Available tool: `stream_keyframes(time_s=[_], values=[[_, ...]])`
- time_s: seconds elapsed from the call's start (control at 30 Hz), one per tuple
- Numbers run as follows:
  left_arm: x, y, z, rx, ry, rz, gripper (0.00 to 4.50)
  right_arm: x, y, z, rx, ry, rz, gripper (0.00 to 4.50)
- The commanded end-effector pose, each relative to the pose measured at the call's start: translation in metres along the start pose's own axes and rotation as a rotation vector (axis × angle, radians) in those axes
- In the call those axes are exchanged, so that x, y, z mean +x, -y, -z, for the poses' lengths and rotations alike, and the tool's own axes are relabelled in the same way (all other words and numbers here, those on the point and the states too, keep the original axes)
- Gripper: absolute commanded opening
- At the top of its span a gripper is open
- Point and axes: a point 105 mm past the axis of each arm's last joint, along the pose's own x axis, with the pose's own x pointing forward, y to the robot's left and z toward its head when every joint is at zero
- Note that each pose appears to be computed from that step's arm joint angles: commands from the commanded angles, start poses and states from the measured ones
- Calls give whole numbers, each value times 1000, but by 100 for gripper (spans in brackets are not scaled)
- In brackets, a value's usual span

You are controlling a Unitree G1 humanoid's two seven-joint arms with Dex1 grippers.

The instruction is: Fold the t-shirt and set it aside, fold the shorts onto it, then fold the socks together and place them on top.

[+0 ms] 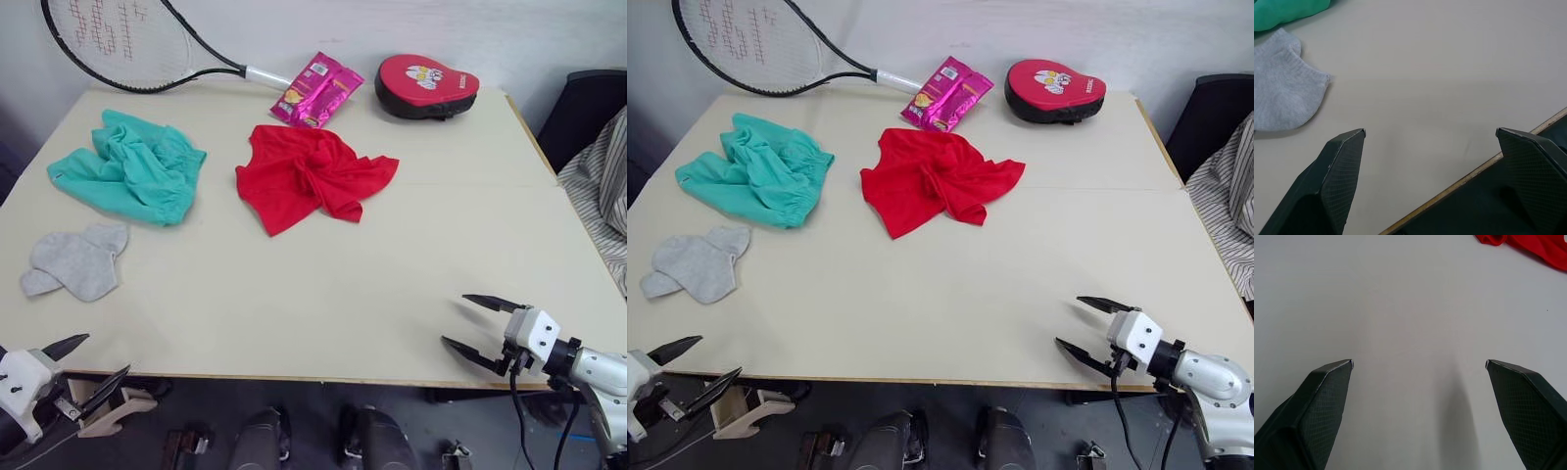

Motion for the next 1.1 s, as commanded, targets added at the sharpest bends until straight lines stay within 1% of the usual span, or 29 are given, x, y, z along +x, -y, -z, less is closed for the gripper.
stream_keyframes(time_s=[0.03,0.13,0.23,0.37,0.47,0.53,0.6,0.7,0.8,0.9,1.0,1.1], values=[[0,-3,-16,43,30,11,450,3,2,-9,-13,37,14,444],[5,-4,-24,18,68,19,450,7,6,-14,-12,60,28,444],[11,2,-36,-5,90,77,450,13,10,-24,4,99,51,444],[32,4,-64,-49,133,138,450,34,23,-55,16,198,76,444],[58,10,-94,4,181,200,450,58,27,-79,23,257,35,444],[74,13,-110,28,205,227,450,72,27,-89,11,261,1,444],[96,14,-124,70,215,242,450,90,31,-99,9,249,-13,444],[136,10,-140,111,207,219,450,124,38,-108,-28,191,-29,444],[168,8,-152,153,189,211,450,154,42,-112,-60,141,-49,444],[198,8,-161,179,166,214,450,184,56,-105,-103,15,1,444],[220,13,-169,154,159,239,450,204,74,-108,-59,-18,85,444],[245,22,-174,126,149,271,450,221,80,-108,-60,-72,76,444]])
